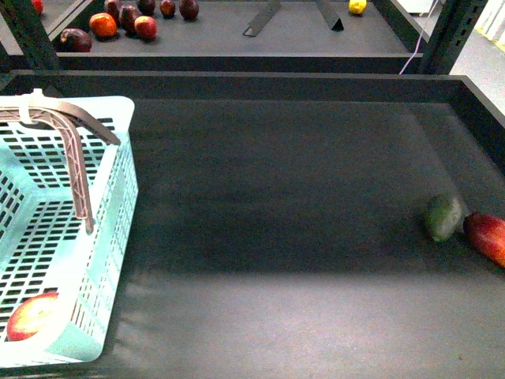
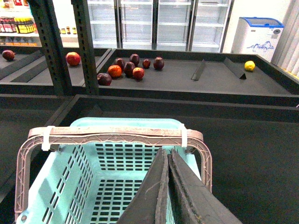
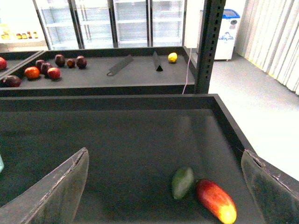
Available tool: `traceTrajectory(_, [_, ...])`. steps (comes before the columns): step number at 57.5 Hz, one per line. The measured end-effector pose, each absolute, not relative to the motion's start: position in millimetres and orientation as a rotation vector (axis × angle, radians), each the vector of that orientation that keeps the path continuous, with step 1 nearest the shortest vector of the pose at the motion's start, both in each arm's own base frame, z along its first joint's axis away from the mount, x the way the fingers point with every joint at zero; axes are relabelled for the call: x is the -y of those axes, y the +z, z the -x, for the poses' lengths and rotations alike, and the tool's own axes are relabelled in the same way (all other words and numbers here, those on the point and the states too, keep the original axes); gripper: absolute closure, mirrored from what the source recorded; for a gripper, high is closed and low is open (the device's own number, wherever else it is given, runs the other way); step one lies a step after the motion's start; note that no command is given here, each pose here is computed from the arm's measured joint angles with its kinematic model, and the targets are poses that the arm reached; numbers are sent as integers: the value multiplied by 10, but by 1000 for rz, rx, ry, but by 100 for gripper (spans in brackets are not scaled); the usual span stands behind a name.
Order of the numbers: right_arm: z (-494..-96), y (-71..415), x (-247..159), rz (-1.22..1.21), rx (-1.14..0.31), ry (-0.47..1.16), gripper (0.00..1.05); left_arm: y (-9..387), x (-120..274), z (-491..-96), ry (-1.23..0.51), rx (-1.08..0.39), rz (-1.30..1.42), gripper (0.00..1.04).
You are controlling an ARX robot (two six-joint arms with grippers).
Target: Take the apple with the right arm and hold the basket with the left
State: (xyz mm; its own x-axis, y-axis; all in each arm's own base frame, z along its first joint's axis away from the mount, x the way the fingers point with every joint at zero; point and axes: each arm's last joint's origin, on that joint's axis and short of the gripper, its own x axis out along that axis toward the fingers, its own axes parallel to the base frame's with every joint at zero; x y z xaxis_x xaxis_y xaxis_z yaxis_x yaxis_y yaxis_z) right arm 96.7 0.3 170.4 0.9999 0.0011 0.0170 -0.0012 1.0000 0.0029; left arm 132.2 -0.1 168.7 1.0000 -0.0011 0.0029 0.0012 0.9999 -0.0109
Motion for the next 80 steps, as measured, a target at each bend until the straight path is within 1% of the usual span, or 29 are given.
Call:
traceTrajectory(48, [-967, 1704, -3, -3, 17, 1, 9, 1711, 1, -1076, -1, 15, 11, 102])
traceTrajectory(52, [-967, 1703, -3, -3, 17, 1, 9, 1667, 1, -1013, -1, -19, 10, 102])
traceTrajectory(56, [-967, 1704, -3, -3, 17, 1, 9, 1681, 1, -978, -1, 6, 10, 102])
traceTrajectory(80, [-967, 1704, -3, -3, 17, 1, 9, 1683, 1, -972, -1, 10, 10, 102])
